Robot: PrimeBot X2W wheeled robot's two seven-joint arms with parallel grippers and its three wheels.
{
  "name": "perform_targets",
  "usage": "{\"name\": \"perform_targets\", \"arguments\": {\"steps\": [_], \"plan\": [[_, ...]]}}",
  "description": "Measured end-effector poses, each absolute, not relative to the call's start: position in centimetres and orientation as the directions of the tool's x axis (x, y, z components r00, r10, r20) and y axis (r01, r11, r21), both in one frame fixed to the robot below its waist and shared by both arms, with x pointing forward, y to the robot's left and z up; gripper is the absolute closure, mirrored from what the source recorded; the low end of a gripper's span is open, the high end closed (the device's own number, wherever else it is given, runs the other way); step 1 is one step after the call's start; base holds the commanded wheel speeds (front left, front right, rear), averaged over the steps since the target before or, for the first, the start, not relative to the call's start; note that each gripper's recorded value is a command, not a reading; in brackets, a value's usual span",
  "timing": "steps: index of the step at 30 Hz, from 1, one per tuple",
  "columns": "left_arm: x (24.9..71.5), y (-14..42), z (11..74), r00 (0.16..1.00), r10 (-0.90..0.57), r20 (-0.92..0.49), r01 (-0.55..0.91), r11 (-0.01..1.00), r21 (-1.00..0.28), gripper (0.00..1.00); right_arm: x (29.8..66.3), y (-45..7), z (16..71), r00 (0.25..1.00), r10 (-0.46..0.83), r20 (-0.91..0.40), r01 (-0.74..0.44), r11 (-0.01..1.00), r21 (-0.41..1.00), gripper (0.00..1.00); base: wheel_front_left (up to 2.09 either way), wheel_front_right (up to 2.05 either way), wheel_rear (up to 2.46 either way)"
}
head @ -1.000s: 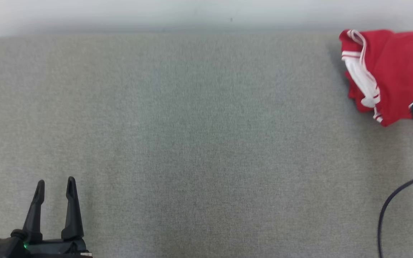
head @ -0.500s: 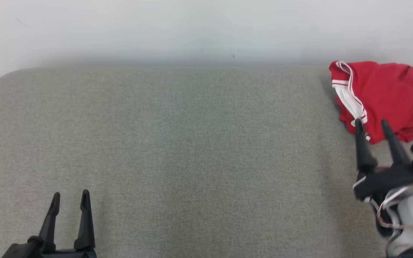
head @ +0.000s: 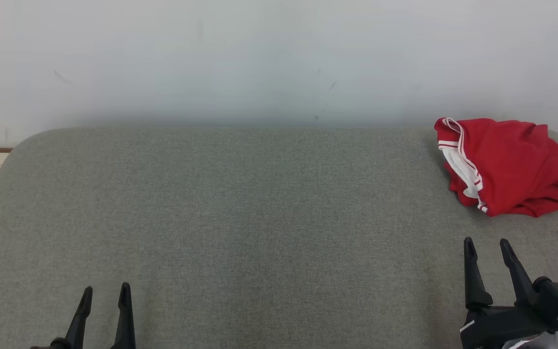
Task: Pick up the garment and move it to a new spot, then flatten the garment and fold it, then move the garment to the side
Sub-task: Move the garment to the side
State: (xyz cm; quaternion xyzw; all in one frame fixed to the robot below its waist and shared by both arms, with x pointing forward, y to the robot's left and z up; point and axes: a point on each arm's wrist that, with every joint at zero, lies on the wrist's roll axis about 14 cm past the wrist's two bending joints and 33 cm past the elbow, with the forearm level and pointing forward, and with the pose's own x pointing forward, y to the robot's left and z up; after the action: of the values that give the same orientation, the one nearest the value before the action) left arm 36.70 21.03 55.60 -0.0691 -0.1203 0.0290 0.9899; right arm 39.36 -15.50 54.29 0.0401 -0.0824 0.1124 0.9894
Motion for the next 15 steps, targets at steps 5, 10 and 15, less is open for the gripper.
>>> {"name": "perform_targets", "arguments": {"steps": [5,10,15], "plan": [[36.9,20.3,55.4,0.972,0.054,0.228,-0.021,0.989,-0.145,0.00,37.7,-16.0,54.0,0.970,0.181,0.162,-0.192,0.980,0.056,0.00,0.00,0.00,0.00],[37.1,19.3,54.7,0.978,0.023,0.206,0.007,0.990,-0.142,0.00,36.7,-16.4,53.7,0.975,0.164,0.147,-0.172,0.984,0.043,0.00,0.00,0.00,0.00],[37.3,19.0,54.0,0.983,0.021,0.185,0.003,0.991,-0.130,0.00,36.2,-16.1,54.3,0.973,0.164,0.161,-0.171,0.985,0.031,0.00,0.00,0.00,0.00]]}}
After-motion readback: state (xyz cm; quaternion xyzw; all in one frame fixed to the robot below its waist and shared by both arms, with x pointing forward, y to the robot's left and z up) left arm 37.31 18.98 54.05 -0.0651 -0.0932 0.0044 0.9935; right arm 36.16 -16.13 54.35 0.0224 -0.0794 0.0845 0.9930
